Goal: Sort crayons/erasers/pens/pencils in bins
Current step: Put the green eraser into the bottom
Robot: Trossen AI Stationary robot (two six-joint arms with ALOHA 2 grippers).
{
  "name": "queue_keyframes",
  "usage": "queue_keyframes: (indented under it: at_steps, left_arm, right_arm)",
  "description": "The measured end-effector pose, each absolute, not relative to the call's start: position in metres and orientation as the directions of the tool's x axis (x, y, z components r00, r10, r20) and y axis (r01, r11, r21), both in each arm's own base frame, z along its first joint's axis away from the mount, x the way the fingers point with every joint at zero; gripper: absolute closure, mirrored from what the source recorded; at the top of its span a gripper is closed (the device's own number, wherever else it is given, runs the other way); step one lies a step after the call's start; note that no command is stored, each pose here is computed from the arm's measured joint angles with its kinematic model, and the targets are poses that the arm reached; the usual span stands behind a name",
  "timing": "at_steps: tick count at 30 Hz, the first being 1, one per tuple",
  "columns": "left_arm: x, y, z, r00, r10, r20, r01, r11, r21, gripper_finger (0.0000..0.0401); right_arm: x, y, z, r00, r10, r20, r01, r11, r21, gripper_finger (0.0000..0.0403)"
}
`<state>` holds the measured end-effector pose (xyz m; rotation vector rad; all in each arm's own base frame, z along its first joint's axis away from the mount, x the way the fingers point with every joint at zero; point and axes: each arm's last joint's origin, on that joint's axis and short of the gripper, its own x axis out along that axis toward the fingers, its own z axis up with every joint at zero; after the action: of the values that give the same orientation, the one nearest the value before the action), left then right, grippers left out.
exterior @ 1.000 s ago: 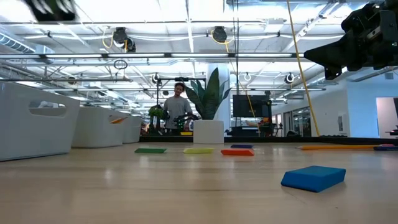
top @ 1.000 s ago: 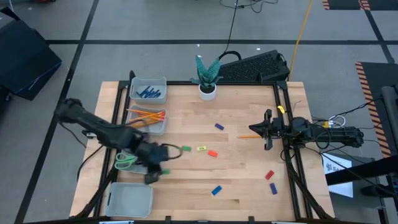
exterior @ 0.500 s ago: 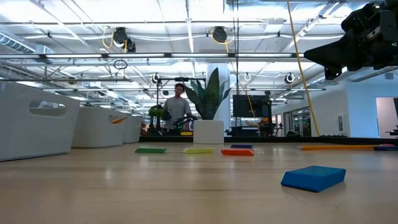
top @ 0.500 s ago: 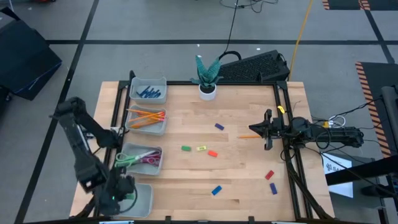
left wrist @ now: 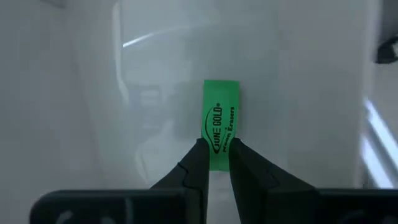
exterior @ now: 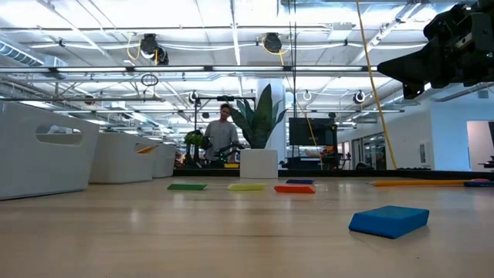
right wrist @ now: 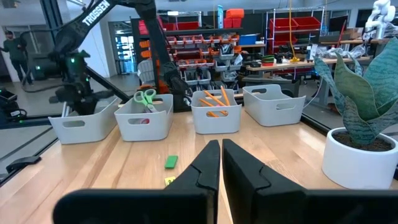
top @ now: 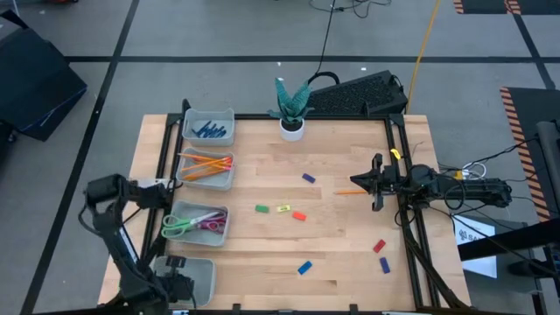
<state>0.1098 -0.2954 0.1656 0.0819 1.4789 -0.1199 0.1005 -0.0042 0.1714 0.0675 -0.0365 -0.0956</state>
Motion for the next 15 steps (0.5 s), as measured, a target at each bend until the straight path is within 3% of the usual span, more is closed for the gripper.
queue_keyframes:
  at_steps: [4,8,12,15]
  left_arm:
    - [0.111,-0.297,0.156,0.078,-0.003,-0.997,0.111,0.994,0.006,0.0329]
    - [0.112,-0.295,0.165,0.069,-0.034,-0.997,0.098,0.995,-0.027,0.0274]
    - [0.115,-0.287,0.194,0.089,-0.117,-0.989,0.109,0.988,-0.107,0.0217]
    - [0.120,-0.274,0.225,0.157,-0.184,-0.970,0.153,0.975,-0.160,0.0198]
  right_arm:
    - [0.100,-0.004,0.172,0.995,-0.097,0.033,0.094,0.993,0.069,0.0390]
    - [0.101,-0.004,0.171,0.995,-0.096,0.033,0.094,0.993,0.069,0.0390]
    - [0.100,-0.004,0.172,0.995,-0.097,0.033,0.094,0.993,0.069,0.0390]
    - [0.100,-0.004,0.172,0.995,-0.097,0.033,0.094,0.993,0.069,0.0390]
